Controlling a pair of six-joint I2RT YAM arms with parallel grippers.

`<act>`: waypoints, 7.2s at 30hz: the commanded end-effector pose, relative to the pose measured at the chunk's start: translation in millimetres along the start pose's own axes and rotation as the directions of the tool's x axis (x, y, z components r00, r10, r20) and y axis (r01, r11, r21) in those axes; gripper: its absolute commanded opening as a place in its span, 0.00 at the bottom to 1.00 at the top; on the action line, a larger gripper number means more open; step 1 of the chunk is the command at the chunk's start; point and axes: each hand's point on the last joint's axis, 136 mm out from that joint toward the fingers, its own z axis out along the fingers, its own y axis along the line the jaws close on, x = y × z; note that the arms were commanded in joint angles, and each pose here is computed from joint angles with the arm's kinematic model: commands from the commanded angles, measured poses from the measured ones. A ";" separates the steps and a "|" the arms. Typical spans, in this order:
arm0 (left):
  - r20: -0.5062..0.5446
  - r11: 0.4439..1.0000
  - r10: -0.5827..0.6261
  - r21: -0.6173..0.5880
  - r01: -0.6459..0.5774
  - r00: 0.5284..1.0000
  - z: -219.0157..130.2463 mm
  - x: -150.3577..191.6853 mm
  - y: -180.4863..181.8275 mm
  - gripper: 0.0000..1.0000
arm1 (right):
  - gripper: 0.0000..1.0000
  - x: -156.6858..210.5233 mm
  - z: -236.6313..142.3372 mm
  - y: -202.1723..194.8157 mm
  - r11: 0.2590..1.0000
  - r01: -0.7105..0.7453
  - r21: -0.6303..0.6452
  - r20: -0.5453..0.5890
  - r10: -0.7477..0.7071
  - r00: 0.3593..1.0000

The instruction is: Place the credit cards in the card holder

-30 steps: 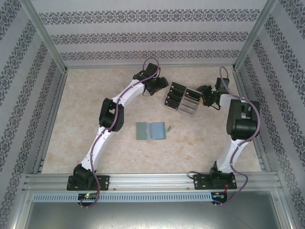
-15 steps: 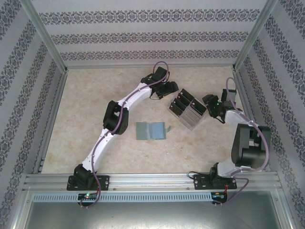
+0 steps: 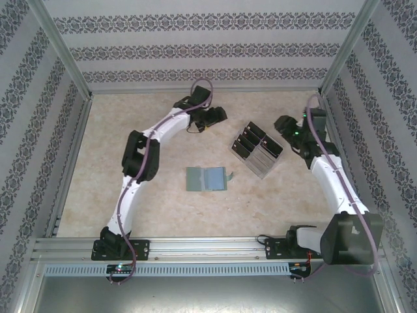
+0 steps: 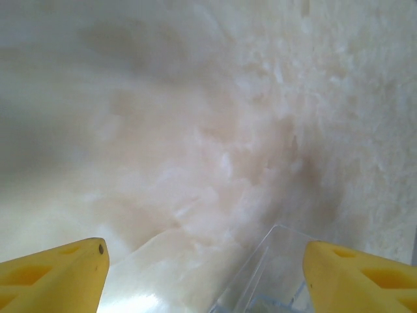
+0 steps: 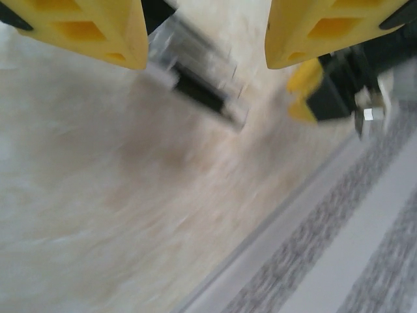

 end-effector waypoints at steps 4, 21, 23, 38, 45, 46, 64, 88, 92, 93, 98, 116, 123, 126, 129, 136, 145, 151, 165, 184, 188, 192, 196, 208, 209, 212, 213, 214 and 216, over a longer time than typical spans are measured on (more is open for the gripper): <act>0.087 0.996 0.037 0.075 -0.043 0.996 -76.8 -2.2 7.2 0.80 | 0.50 96.1 -4.5 32.7 0.945 0.323 -0.050 -0.305 -0.322 0.896; 0.102 0.998 -0.039 0.052 0.034 0.994 -147.7 98.7 88.6 0.80 | 0.48 169.0 32.6 -7.4 0.648 0.756 0.090 -0.594 -0.574 0.563; 0.100 0.998 -0.040 0.050 0.035 0.994 -147.7 100.5 90.4 0.80 | 0.48 168.9 35.1 -12.6 0.621 0.777 0.102 -0.610 -0.578 0.542; 0.086 0.997 -0.054 0.058 0.049 0.995 -141.9 104.2 93.1 0.80 | 0.41 170.0 51.7 -43.7 0.498 0.853 0.159 -0.679 -0.572 0.461; 0.087 0.997 -0.057 0.060 0.052 0.995 -140.5 103.8 93.5 0.81 | 0.33 169.0 52.2 -51.1 0.437 0.884 0.167 -0.697 -0.582 0.419; 0.086 0.997 -0.057 0.061 0.052 0.995 -140.3 103.7 93.2 0.81 | 0.33 168.2 52.1 -52.2 0.423 0.890 0.170 -0.700 -0.584 0.411; 0.090 0.997 -0.052 0.066 0.046 0.995 -140.9 102.4 91.4 0.81 | 0.23 170.1 50.4 -60.7 0.315 0.934 0.166 -0.736 -0.591 0.330; 0.093 0.997 -0.048 0.072 0.041 0.994 -138.7 100.0 89.3 0.81 | 0.02 171.2 55.4 -59.7 0.242 0.961 0.134 -0.756 -0.602 0.257; 0.095 0.996 -0.049 0.073 0.042 0.994 -139.0 99.2 89.2 0.81 | 0.00 169.6 57.1 -57.9 0.233 0.964 0.131 -0.756 -0.605 0.249; 0.094 0.996 -0.047 0.073 0.041 0.994 -139.0 99.4 88.7 0.81 | 0.00 168.7 57.4 -58.3 0.230 0.964 0.133 -0.759 -0.602 0.249; 0.090 0.997 -0.040 0.070 0.034 0.995 -138.0 99.9 89.3 0.81 | 0.00 166.9 59.0 -50.3 0.269 0.955 0.125 -0.749 -0.605 0.269; 0.061 1.000 0.007 -0.002 -0.007 0.998 -135.8 106.7 103.3 0.81 | 0.00 148.9 27.0 17.6 0.450 0.892 0.041 -0.623 -0.687 0.375; 0.025 0.997 0.051 -0.066 -0.050 0.998 -136.9 112.8 109.8 0.81 | 0.00 141.5 5.7 59.2 0.609 0.792 -0.047 -0.523 -0.690 0.500; -0.023 0.971 0.149 -0.185 -0.151 0.989 -140.4 122.3 119.3 0.81 | 0.00 144.4 -1.9 77.5 0.726 0.676 -0.123 -0.482 -0.640 0.599; -0.073 0.936 0.225 -0.261 -0.236 0.972 -141.3 136.2 126.4 0.81 | 0.00 150.0 -5.2 88.4 0.838 0.510 -0.193 -0.453 -0.537 0.711; -0.155 0.844 0.351 -0.374 -0.384 0.923 -138.4 160.7 139.8 0.81 | 0.00 182.1 2.8 91.6 0.940 0.163 -0.299 -0.451 -0.290 0.844; -0.235 0.786 0.420 -0.388 -0.481 0.876 -124.7 188.6 143.9 0.82 | 0.00 226.0 23.1 62.1 0.948 0.028 -0.317 -0.453 -0.177 0.874; -0.260 0.760 0.416 -0.428 -0.490 0.872 -119.7 196.5 158.2 0.82 | 0.00 245.7 29.2 63.0 0.938 0.028 -0.345 -0.471 -0.198 0.860; -0.301 0.726 0.376 -0.491 -0.481 0.876 -111.8 209.3 190.3 0.82 | 0.00 274.4 44.6 61.9 0.916 0.086 -0.393 -0.502 -0.292 0.814; -0.299 0.726 0.362 -0.503 -0.469 0.883 -111.9 212.9 197.2 0.82 | 0.00 301.3 63.2 46.1 0.914 0.064 -0.401 -0.556 -0.299 0.775; -0.300 0.724 0.364 -0.504 -0.470 0.882 -111.7 212.9 197.6 0.82 | 0.00 306.4 63.6 40.8 0.916 0.062 -0.396 -0.569 -0.297 0.766; -0.304 0.725 0.361 -0.503 -0.471 0.882 -111.4 214.1 198.3 0.82 | 0.00 309.9 63.2 38.2 0.917 0.055 -0.394 -0.581 -0.296 0.758; -0.303 0.725 0.362 -0.504 -0.470 0.882 -111.7 213.8 198.3 0.82 | 0.00 314.1 62.4 37.7 0.916 0.041 -0.399 -0.596 -0.293 0.747; -0.303 0.721 0.366 -0.505 -0.474 0.880 -112.0 212.6 197.5 0.82 | 0.00 321.2 58.6 23.2 0.925 0.038 -0.377 -0.619 -0.282 0.733; -0.304 0.721 0.368 -0.504 -0.476 0.879 -111.8 212.4 197.4 0.82 | 0.00 321.4 58.5 22.2 0.926 0.038 -0.376 -0.620 -0.281 0.733; -0.305 0.720 0.367 -0.505 -0.476 0.879 -111.9 212.7 197.9 0.82 | 0.00 320.6 58.5 19.7 0.928 0.035 -0.371 -0.621 -0.276 0.734; -0.305 0.720 0.367 -0.505 -0.476 0.879 -111.9 212.7 197.9 0.82 | 0.00 320.3 58.2 19.6 0.927 0.035 -0.372 -0.620 -0.276 0.734; -0.305 0.720 0.368 -0.505 -0.476 0.879 -112.1 212.9 197.7 0.82 | 0.00 320.1 58.2 18.8 0.928 0.034 -0.371 -0.620 -0.275 0.735; -0.304 0.721 0.366 -0.505 -0.475 0.879 -112.1 212.7 197.8 0.82 | 0.00 319.6 58.1 17.9 0.928 0.030 -0.371 -0.623 -0.273 0.733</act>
